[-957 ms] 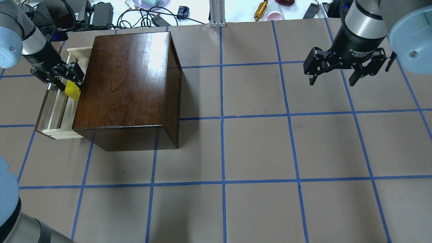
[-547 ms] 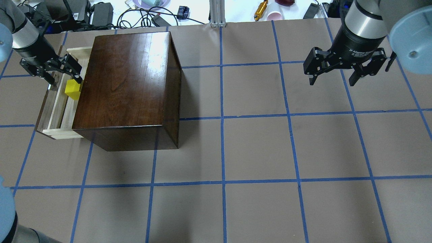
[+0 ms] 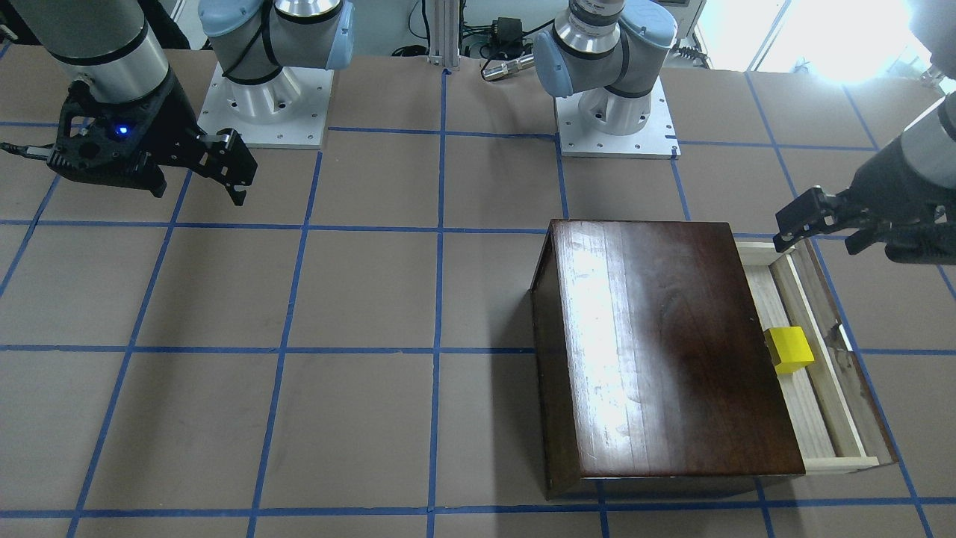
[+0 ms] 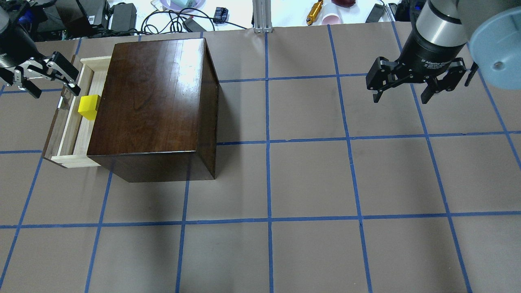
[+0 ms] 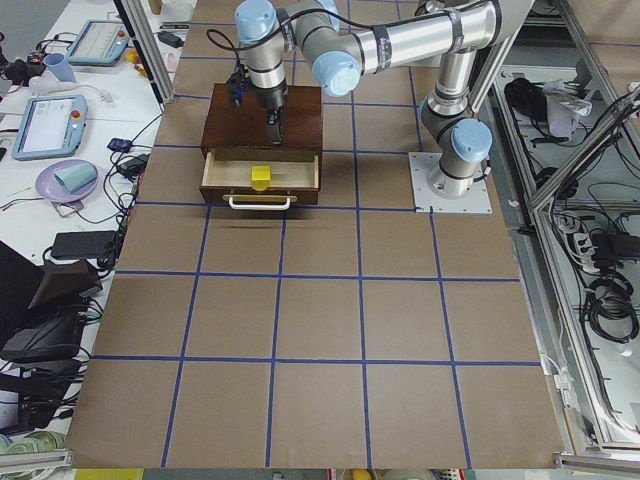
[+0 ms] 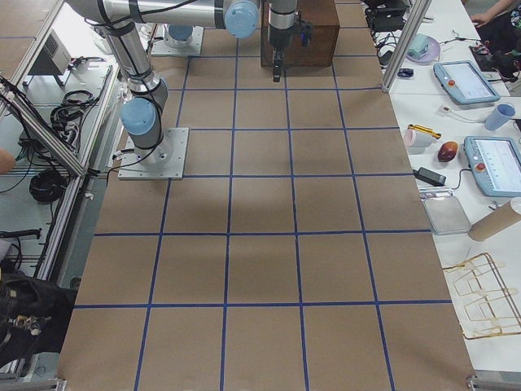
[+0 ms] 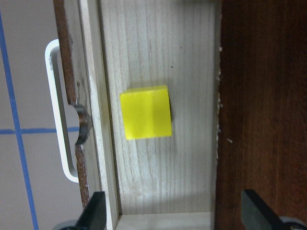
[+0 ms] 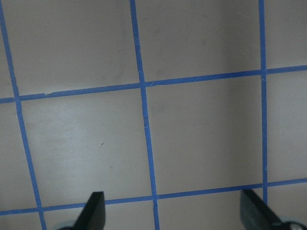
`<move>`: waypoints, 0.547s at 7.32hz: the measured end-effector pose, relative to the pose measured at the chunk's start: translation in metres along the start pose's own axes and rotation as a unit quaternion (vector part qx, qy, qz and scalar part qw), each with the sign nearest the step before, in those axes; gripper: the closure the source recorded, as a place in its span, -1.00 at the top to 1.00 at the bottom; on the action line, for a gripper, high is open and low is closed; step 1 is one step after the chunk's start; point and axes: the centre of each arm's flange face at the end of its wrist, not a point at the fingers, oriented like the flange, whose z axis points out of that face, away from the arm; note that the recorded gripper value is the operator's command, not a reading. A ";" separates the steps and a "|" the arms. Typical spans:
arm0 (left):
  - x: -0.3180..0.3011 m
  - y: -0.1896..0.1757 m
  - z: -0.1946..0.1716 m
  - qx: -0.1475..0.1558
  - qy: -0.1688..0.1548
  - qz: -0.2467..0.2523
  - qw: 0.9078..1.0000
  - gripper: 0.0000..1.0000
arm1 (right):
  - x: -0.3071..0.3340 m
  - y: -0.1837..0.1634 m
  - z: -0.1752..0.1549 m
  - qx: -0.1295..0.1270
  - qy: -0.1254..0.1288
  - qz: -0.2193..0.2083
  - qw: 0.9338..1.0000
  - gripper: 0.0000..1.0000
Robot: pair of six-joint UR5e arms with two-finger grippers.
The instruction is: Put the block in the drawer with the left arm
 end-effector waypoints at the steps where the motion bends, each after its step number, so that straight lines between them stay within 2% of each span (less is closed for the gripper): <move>1: 0.010 0.012 -0.011 -0.003 0.003 -0.009 1.000 1.00 | 0.000 0.000 0.000 0.000 0.000 0.000 1.000 1.00; 4: 0.091 0.013 -0.016 -0.002 -0.007 -0.036 0.999 1.00 | 0.000 0.000 0.000 0.000 0.000 0.000 1.000 1.00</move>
